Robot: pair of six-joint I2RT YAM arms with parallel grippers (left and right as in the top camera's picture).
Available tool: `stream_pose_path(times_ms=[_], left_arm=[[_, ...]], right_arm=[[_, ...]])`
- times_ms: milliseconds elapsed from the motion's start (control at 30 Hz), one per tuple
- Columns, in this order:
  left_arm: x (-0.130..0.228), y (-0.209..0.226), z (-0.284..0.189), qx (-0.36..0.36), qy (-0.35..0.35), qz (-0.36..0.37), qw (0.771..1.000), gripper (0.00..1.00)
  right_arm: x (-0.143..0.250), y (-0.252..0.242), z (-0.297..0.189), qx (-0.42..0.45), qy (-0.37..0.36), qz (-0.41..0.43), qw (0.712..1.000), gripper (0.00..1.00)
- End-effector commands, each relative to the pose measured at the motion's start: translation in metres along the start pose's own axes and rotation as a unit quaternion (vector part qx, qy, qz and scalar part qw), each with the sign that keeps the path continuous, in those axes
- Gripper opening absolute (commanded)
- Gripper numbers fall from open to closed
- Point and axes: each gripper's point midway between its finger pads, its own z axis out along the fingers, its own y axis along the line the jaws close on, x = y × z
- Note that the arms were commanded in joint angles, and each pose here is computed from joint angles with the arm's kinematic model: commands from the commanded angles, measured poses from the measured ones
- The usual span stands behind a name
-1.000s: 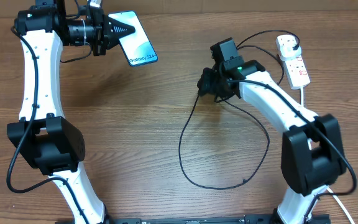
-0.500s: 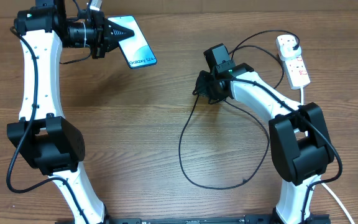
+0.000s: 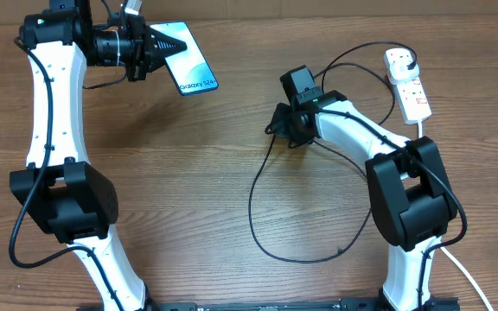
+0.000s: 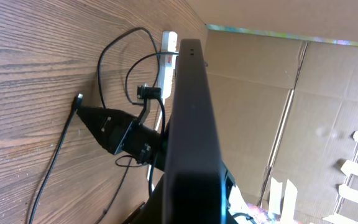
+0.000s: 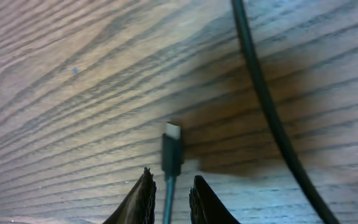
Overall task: Plug charger to phone and switch on socket
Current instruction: 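Lower the right gripper over the USB-C cable end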
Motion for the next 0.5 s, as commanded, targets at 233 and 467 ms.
stream_pose_path(times_ms=[233, 467], left_arm=[[0.004, -0.011, -0.001, 0.012, 0.005, 0.018, 1.000, 0.04], [0.005, -0.010, -0.001, 0.012, 0.006, 0.017, 1.000, 0.04]], right_arm=[[0.002, -0.003, 0.010, 0.017, -0.018, 0.003, 1.000, 0.18], [0.010, -0.009, 0.024, 0.025, 0.000, 0.004, 1.000, 0.18]])
